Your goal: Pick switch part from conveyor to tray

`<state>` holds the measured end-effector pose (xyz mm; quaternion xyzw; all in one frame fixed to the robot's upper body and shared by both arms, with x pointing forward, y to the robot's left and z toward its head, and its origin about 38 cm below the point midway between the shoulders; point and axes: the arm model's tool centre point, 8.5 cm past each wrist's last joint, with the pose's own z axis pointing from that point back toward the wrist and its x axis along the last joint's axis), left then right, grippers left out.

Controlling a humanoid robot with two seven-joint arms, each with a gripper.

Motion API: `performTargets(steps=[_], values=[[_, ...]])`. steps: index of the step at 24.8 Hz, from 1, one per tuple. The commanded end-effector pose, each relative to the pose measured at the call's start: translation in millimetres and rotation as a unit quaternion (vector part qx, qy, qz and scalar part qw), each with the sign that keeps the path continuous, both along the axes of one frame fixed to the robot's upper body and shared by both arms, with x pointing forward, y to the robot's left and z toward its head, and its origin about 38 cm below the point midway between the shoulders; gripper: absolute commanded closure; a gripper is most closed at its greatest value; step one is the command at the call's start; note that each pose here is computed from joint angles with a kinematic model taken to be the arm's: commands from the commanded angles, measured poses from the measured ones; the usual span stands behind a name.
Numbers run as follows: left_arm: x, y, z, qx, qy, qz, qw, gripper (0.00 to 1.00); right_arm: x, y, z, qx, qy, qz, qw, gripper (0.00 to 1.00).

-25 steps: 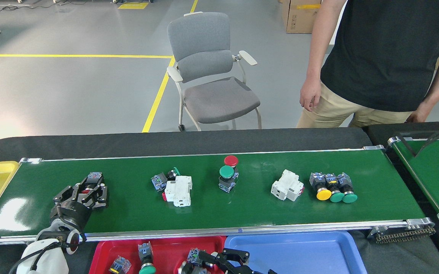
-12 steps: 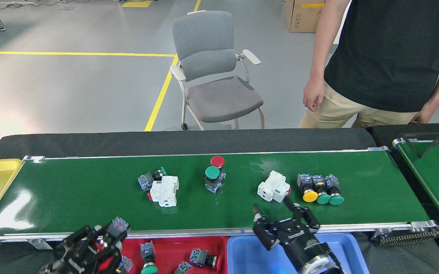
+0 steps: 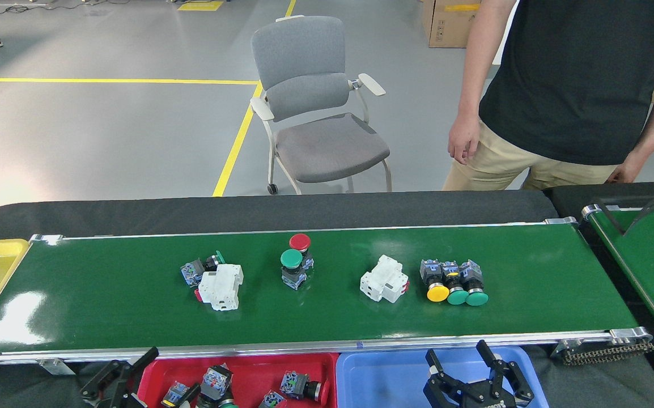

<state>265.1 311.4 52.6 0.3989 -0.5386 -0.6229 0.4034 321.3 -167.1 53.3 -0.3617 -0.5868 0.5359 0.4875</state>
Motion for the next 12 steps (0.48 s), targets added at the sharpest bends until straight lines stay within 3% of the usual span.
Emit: performTargets(steps=[1, 5, 8, 12], values=[[3.8, 27.8, -2.0, 0.007, -0.004, 0.081, 0.997, 0.0, 19.9, 26.7, 0.4, -0.009, 0.013, 0.018, 1.0, 0.01], [-1.7, 59.0, -14.1, 0.025, 0.021, 0.114, 0.993, 0.0, 54.6, 61.6, 1.4, -0.017, 0.015, 0.041, 0.999, 0.01], [2.7, 56.0, -10.5, 0.025, 0.015, 0.11, 0.993, 0.0, 81.3, 80.2, 4.1, -0.021, 0.019, 0.051, 0.998, 0.01], [24.7, 44.8, -2.2, 0.032, 0.025, 0.096, 0.995, 0.0, 98.7, 98.3, 0.4, -0.04, 0.03, 0.067, 0.997, 0.01]])
